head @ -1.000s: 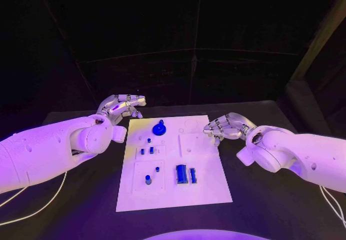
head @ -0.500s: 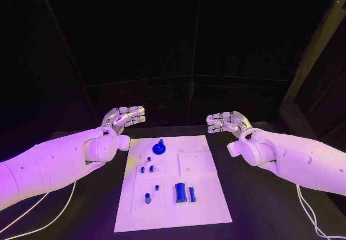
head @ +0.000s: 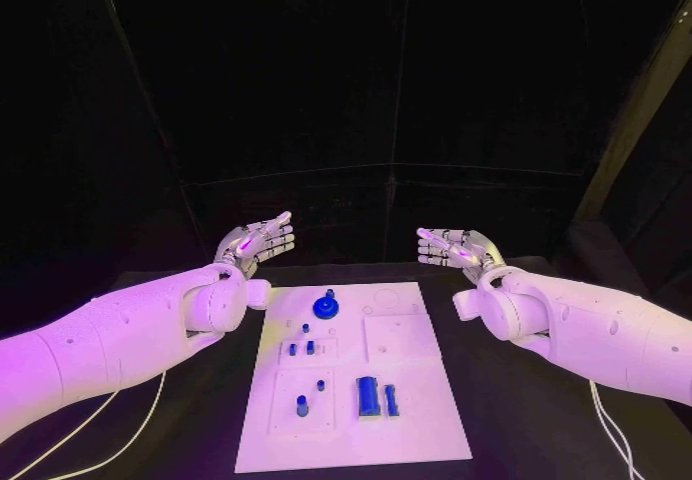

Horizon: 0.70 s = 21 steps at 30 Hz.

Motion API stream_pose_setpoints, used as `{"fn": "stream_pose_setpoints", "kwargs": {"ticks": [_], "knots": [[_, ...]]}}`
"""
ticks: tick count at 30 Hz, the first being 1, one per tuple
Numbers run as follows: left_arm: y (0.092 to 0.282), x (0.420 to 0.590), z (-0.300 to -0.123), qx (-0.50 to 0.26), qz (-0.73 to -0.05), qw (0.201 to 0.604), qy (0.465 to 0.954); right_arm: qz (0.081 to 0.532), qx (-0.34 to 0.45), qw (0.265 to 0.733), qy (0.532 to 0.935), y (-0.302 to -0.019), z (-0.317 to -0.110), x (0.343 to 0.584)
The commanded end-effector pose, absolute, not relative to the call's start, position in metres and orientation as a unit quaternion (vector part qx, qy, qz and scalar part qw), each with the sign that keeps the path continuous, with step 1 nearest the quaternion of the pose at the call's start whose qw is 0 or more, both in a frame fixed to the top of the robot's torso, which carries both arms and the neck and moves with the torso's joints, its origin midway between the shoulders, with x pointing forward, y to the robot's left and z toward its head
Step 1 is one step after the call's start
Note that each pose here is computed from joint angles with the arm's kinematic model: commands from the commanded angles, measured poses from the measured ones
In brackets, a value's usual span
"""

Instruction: Assemble the parts on the task board

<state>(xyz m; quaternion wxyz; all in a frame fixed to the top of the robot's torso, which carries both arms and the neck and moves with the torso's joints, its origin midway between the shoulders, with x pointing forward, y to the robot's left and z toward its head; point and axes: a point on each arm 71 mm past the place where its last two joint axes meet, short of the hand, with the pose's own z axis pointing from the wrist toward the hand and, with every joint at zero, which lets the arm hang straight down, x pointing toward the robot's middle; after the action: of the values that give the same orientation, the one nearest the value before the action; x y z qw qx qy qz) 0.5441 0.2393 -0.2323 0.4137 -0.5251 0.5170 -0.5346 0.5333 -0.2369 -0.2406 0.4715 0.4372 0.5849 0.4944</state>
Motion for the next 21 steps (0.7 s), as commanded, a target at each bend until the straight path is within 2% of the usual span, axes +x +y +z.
{"fn": "stream_pose_setpoints", "kwargs": {"ticks": [1, 9, 14, 21], "knots": [[0.234, 0.536, -0.232, -0.518, -0.524, 0.439, 0.514, 0.498, 0.448, 0.485, 0.562, -0.229, -0.237, 0.525], [0.207, 0.492, -0.231, -0.508, -0.511, 0.470, 0.510, 0.507, 0.481, 0.490, 0.521, -0.204, -0.231, 0.486], [0.197, 0.471, -0.227, -0.501, -0.508, 0.486, 0.505, 0.507, 0.494, 0.492, 0.506, -0.195, -0.226, 0.468], [0.192, 0.462, -0.224, -0.498, -0.507, 0.493, 0.502, 0.507, 0.498, 0.493, 0.502, -0.192, -0.224, 0.462]]}}
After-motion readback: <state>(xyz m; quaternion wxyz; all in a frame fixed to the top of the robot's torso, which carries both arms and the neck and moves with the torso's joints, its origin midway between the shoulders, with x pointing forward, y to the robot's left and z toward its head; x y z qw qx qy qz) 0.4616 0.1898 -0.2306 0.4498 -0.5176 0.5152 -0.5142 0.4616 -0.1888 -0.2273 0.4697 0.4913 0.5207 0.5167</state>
